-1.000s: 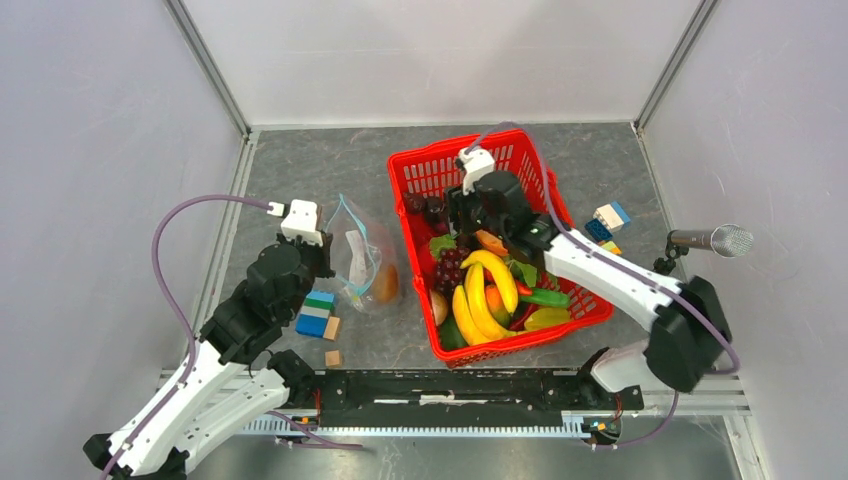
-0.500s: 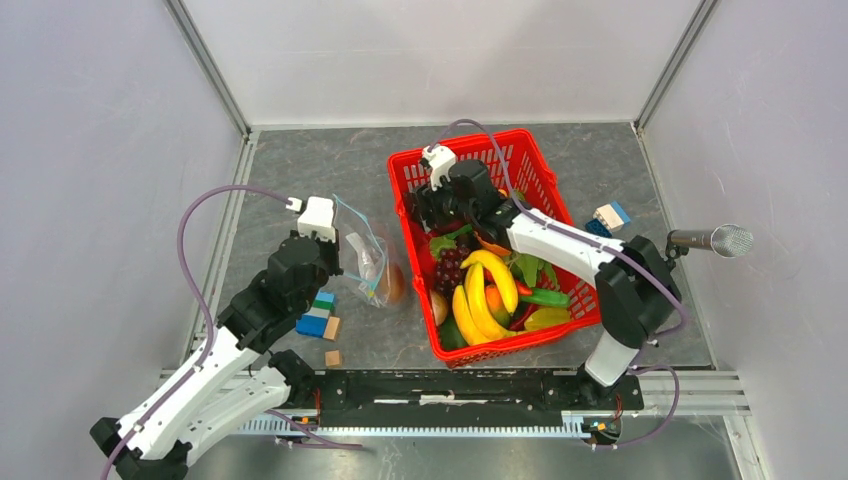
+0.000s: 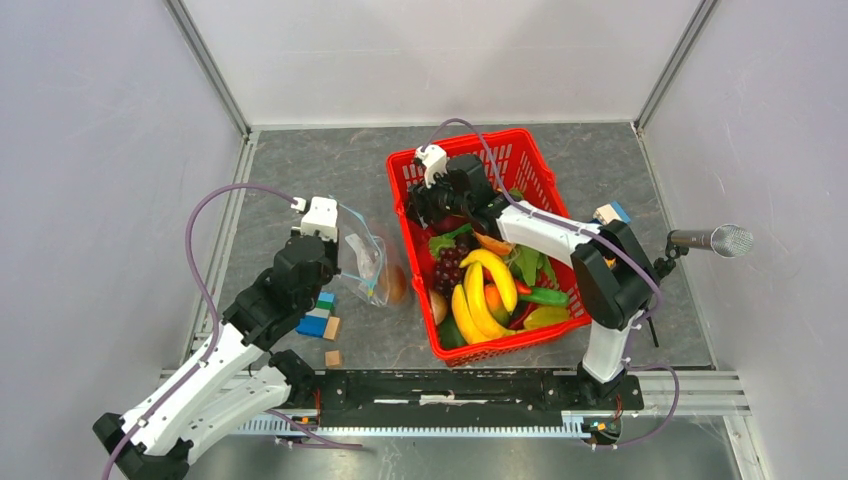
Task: Place the food in the zip-top bag and seal the zipper
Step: Pick up the fake fruit from the bin, then place the fake fruit in the zipper food storage bag, then adjust the zipper food storage bag at the center of the board.
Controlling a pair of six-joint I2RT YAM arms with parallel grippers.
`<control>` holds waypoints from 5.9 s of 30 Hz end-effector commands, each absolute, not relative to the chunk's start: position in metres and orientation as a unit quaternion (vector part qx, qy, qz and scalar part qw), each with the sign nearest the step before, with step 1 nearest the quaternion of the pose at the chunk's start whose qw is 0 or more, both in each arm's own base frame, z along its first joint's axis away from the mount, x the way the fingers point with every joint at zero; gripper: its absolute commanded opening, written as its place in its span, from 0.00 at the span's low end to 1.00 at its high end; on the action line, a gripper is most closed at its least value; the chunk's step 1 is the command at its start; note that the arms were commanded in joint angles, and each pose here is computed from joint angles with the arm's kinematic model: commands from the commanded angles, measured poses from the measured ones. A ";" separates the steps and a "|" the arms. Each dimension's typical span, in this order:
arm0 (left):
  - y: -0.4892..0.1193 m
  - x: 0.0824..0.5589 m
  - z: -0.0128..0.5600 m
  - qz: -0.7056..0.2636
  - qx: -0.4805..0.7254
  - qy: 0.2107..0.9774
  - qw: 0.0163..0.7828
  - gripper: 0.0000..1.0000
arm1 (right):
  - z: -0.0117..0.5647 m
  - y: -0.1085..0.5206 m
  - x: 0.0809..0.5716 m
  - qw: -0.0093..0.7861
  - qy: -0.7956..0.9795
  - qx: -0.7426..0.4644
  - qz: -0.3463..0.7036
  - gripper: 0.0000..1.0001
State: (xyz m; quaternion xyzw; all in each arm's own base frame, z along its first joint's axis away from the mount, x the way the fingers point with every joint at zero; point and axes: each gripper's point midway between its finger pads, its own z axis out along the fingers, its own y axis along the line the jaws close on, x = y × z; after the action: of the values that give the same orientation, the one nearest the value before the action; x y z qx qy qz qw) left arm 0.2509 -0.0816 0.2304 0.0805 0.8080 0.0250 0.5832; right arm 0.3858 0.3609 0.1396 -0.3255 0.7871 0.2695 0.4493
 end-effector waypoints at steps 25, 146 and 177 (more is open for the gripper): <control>-0.086 0.253 0.244 -0.004 0.078 0.796 0.600 0.02 | 0.168 0.371 0.391 0.472 0.770 -0.310 0.299 0.65; -0.080 0.239 0.266 -0.091 -0.042 0.790 0.605 0.02 | 0.267 0.434 0.167 0.466 0.758 -0.352 0.292 0.42; -0.065 0.233 0.263 -0.074 -0.073 0.788 0.606 0.02 | 0.181 0.469 0.177 0.489 0.815 -0.213 0.226 0.57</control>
State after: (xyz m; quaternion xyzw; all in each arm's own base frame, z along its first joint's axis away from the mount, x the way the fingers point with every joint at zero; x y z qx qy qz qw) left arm 0.2305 -0.0673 0.2527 -0.0486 0.7974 -0.0667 0.5978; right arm 0.1709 0.4669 0.1803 -0.2402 0.8172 0.2306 0.4704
